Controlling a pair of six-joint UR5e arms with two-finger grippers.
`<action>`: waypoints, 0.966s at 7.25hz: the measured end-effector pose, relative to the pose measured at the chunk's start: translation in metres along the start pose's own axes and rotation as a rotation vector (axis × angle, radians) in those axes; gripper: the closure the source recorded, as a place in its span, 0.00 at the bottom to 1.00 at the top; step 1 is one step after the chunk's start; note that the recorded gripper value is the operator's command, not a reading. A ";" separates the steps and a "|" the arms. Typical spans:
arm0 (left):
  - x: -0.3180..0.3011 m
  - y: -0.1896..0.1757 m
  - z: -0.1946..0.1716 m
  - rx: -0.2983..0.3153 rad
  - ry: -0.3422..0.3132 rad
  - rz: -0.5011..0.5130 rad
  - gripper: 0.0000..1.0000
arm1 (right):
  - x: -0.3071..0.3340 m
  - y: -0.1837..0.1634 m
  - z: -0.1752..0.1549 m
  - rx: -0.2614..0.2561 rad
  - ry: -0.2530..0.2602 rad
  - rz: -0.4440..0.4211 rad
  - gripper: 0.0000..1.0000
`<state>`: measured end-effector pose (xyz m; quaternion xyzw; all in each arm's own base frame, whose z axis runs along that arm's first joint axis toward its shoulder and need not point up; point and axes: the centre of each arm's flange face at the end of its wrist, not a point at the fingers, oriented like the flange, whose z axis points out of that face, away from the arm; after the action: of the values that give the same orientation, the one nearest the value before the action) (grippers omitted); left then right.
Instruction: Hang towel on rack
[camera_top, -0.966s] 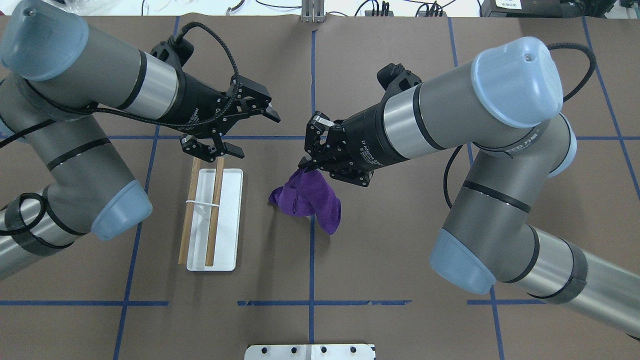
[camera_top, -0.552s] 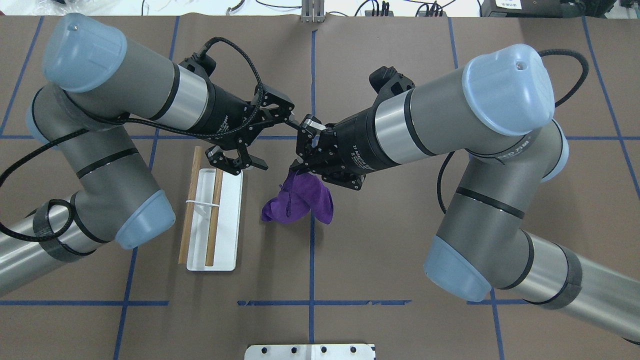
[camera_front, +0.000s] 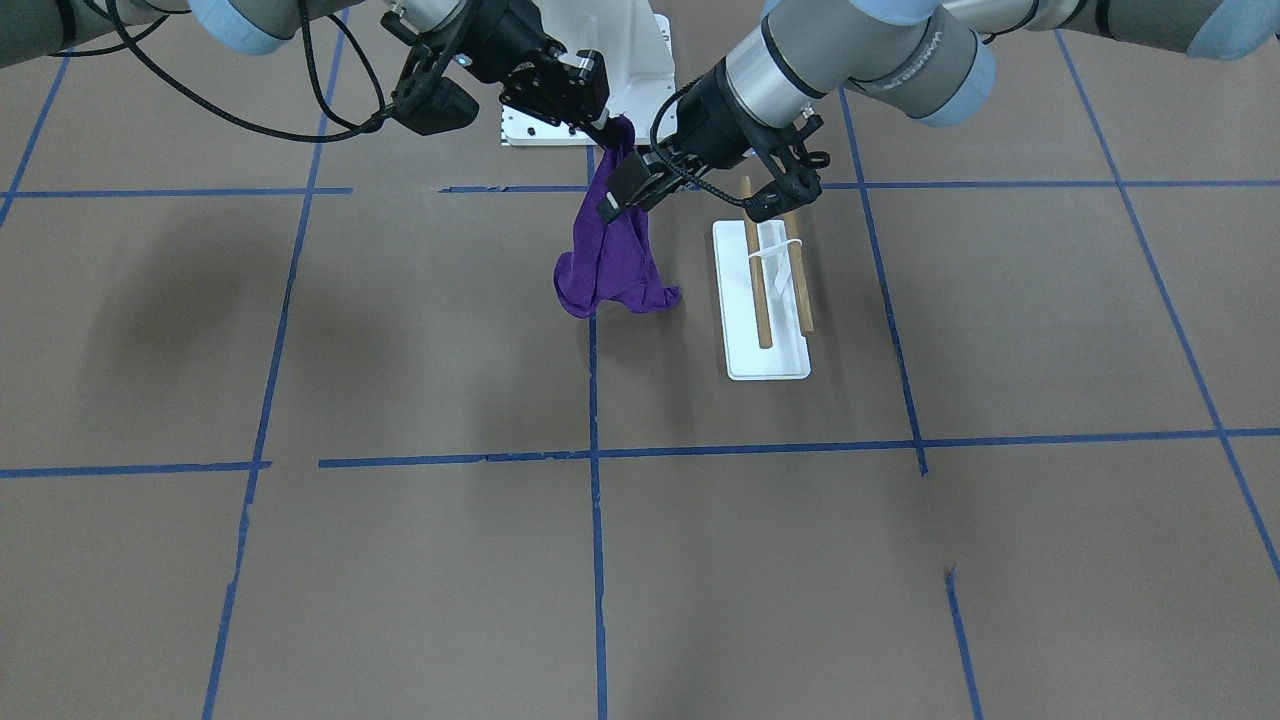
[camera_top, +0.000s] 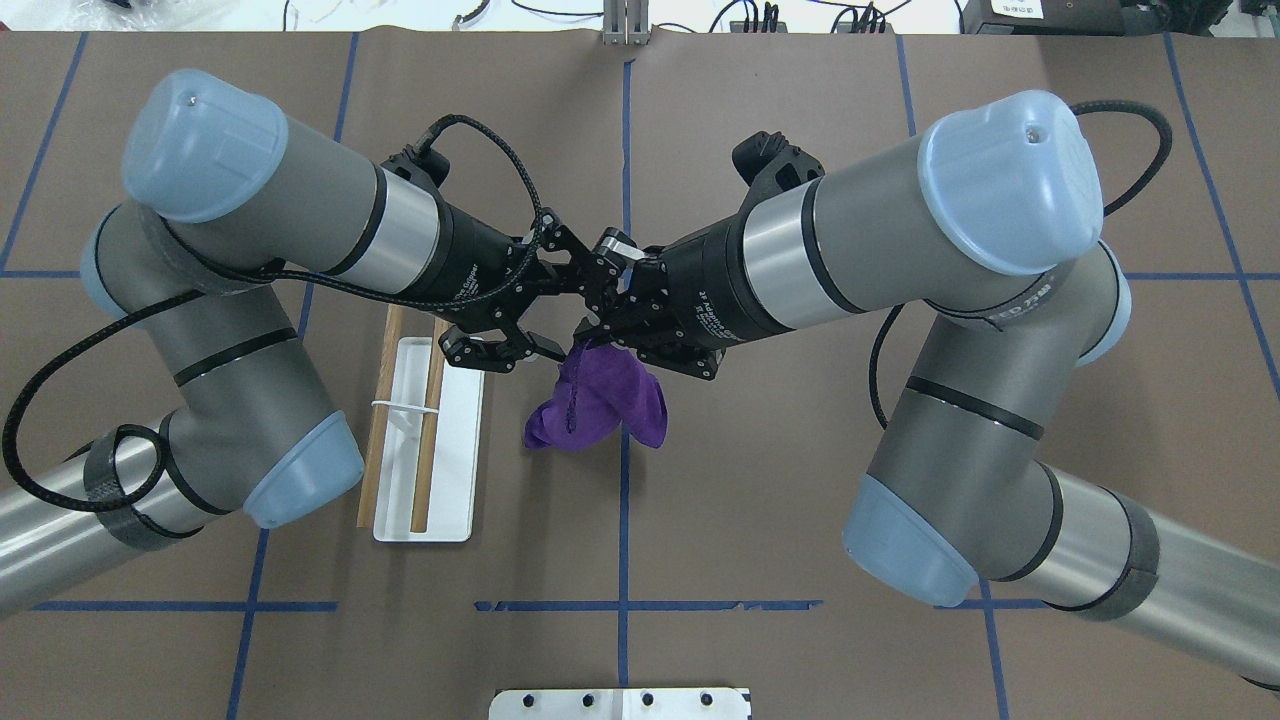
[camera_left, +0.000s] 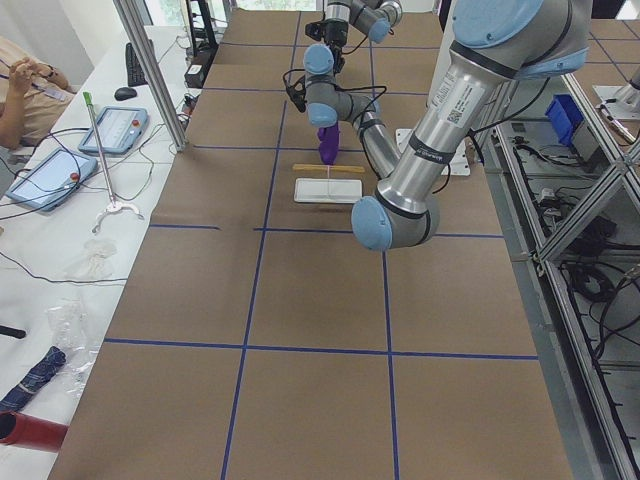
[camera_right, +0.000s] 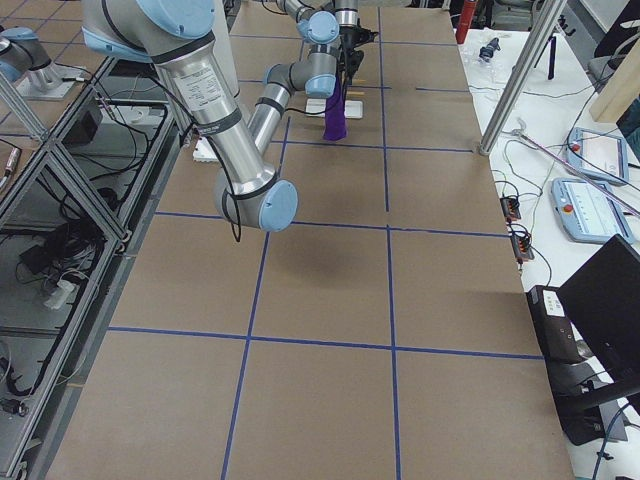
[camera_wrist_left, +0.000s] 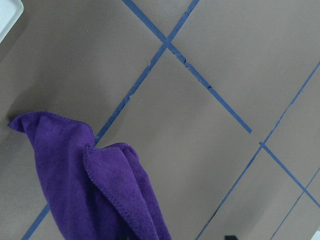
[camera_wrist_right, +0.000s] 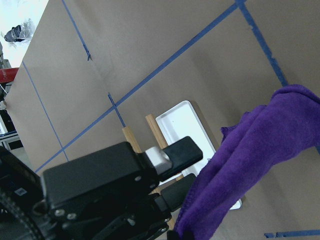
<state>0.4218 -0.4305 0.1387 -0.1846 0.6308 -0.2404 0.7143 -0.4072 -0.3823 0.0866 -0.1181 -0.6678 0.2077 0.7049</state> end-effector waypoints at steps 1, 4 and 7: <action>-0.003 0.000 0.001 0.000 -0.004 -0.003 0.80 | 0.000 -0.001 0.001 0.002 0.000 -0.002 1.00; -0.006 -0.001 0.000 0.000 -0.005 -0.004 1.00 | 0.000 -0.001 0.002 0.004 0.002 -0.007 1.00; -0.006 0.001 -0.002 -0.002 -0.003 -0.001 1.00 | 0.000 -0.002 0.002 0.005 0.002 -0.007 0.77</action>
<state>0.4195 -0.4267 0.1429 -0.1860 0.6299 -0.2401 0.7148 -0.4086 -0.3837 0.0879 -0.1141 -0.6672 0.2068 0.7065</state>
